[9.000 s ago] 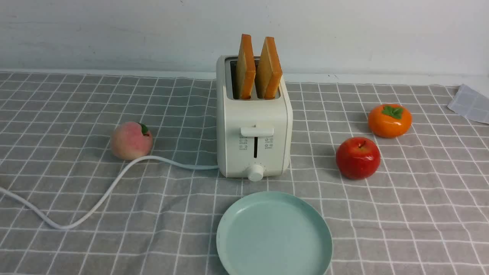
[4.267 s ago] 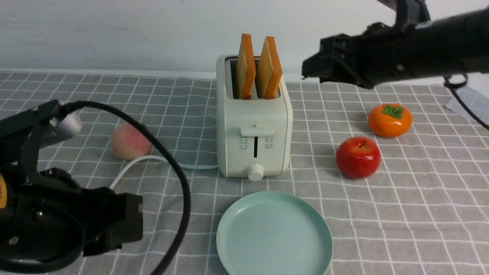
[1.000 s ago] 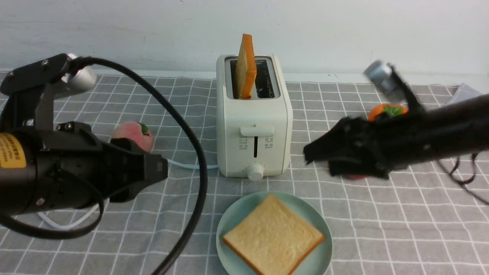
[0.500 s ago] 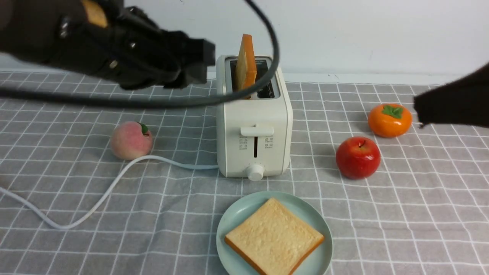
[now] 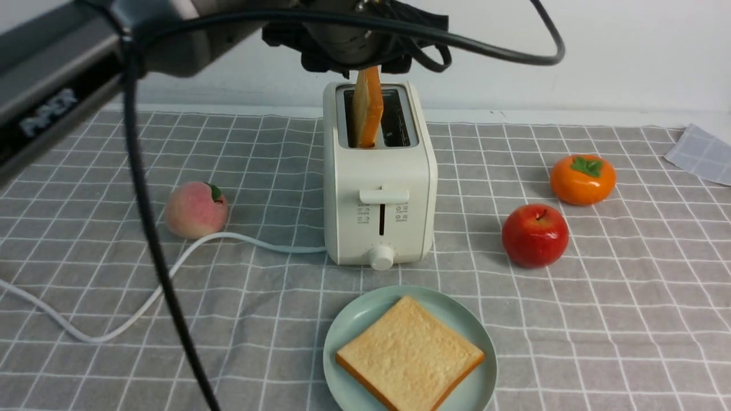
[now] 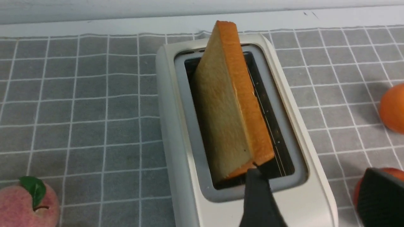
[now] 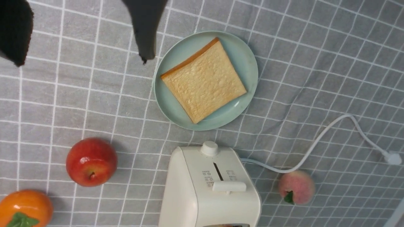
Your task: Take toasted bread from bread machine on grey coffee table place on plate.
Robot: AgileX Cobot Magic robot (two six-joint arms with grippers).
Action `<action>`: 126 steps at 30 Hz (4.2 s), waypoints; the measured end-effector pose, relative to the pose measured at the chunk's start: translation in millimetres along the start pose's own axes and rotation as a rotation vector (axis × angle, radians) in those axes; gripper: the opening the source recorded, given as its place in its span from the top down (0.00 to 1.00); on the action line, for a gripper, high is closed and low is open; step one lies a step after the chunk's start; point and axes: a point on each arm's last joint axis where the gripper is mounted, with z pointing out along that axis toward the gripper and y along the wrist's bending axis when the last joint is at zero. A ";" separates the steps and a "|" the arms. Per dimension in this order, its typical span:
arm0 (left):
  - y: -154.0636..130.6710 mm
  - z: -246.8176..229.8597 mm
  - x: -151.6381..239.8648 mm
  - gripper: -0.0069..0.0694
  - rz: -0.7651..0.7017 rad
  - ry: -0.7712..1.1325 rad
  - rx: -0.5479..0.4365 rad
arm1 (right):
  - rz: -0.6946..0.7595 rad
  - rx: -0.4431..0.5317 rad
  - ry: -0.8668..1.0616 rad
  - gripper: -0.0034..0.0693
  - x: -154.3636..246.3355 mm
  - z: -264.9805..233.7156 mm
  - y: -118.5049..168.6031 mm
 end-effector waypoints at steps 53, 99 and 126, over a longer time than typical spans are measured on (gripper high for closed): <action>53.9 -150.6 -36.2 0.78 0.161 -0.078 -0.043 | 0.012 -0.083 0.038 0.46 12.6 13.4 2.4; 37.9 -7.7 170.5 0.06 0.000 0.297 0.508 | 0.021 -0.074 0.023 0.62 13.9 18.4 -0.5; 147.1 -190.8 165.9 0.93 -0.074 0.087 0.027 | -0.165 0.122 -0.111 0.98 80.5 51.0 -37.5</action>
